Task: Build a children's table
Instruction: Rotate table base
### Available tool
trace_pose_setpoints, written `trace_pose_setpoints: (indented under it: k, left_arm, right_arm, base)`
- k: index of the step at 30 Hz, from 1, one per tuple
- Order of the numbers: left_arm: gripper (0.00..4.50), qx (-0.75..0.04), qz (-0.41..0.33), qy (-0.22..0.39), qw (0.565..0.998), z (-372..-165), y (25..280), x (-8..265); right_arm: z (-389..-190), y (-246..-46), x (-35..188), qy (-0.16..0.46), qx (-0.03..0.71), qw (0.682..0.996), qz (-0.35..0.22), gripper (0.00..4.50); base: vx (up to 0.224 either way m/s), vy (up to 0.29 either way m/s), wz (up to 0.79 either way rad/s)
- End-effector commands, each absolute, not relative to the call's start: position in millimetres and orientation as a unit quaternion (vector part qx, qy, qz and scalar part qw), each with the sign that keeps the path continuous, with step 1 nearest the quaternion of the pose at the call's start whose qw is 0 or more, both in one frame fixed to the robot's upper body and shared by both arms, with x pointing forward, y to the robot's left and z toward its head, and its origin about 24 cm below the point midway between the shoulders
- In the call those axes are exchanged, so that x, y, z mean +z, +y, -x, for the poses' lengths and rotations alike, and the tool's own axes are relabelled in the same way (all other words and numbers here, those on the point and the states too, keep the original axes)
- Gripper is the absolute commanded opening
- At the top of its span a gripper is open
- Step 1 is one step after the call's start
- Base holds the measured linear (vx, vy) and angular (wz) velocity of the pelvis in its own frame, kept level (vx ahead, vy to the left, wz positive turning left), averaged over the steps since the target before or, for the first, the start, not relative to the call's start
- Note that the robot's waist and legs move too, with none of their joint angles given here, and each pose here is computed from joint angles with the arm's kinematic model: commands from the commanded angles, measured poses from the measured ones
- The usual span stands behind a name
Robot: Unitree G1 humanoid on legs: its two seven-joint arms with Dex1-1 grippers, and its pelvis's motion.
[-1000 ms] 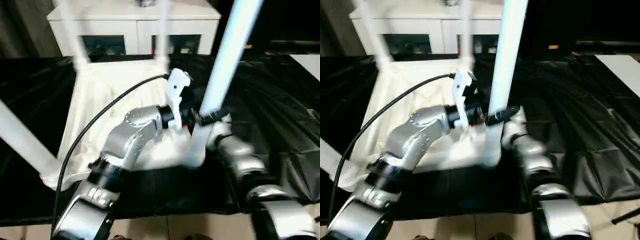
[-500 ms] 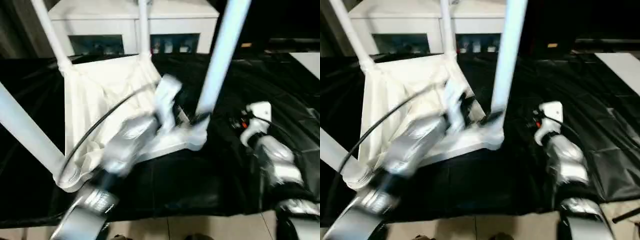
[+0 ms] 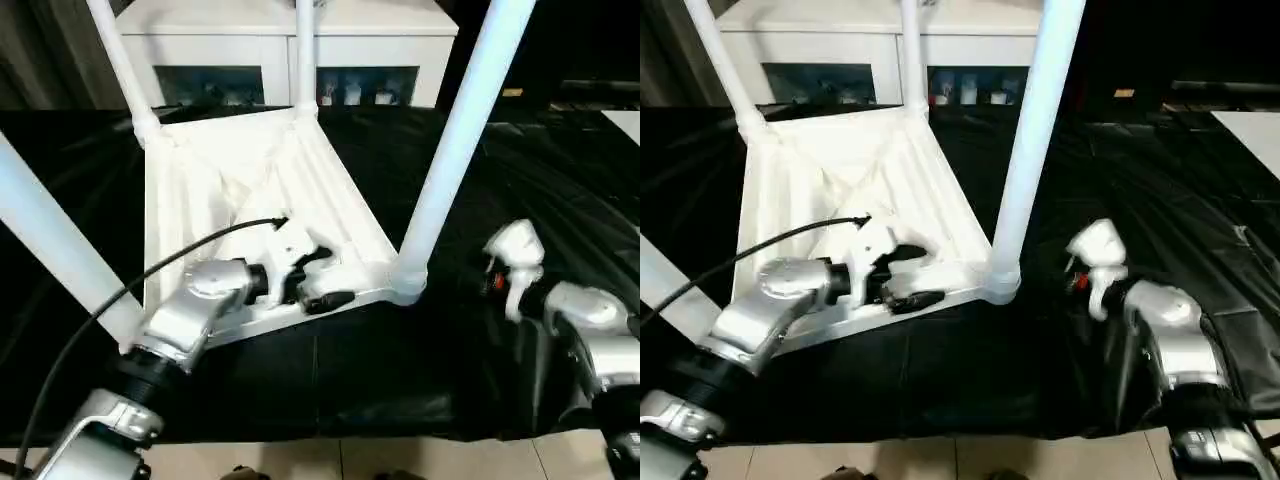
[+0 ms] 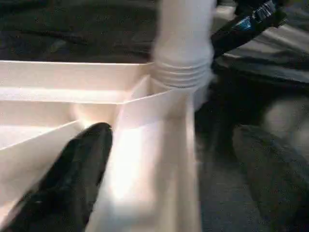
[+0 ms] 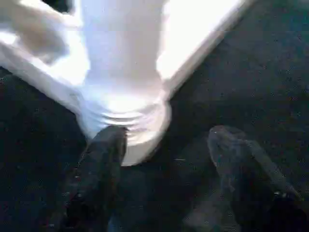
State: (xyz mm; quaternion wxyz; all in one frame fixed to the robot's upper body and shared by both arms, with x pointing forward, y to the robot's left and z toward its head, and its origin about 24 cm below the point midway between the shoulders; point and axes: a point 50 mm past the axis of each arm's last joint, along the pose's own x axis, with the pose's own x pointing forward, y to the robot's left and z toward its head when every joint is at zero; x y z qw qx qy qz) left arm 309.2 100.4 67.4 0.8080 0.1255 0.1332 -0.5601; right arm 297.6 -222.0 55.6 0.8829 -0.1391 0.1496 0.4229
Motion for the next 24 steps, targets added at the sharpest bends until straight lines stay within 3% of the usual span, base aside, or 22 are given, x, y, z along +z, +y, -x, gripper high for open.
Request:
trace_pose_setpoints:
  k: [1, 11, 12, 24]
  left_arm:
    - [4.09, -0.566, -0.136, 0.137, 0.802, -309, 98, 71]
    - [3.27, -0.549, -0.144, 0.167, 0.806, -312, 97, 58]
    - [3.16, -0.546, -0.141, 0.177, 0.807, -313, 98, 56]
    - [2.24, -0.537, -0.126, 0.216, 0.806, -315, 101, 55]
  right_arm:
    - [-292.9, -220.1, 60, 0.164, 0.453, 0.865, 0.142, 3.28]
    - [-286.8, -221.2, 69, 0.176, 0.477, 0.846, 0.157, 4.04]
    - [-286.2, -221.5, 70, 0.179, 0.477, 0.846, 0.159, 4.27]
    - [-283.8, -223.8, 72, 0.189, 0.481, 0.841, 0.160, 4.37]
  base:
    - [0.000, 0.000, 0.00]
    - [0.000, 0.000, 0.00]
    - [0.000, 0.000, 0.00]
    - [0.000, 0.000, 0.00]
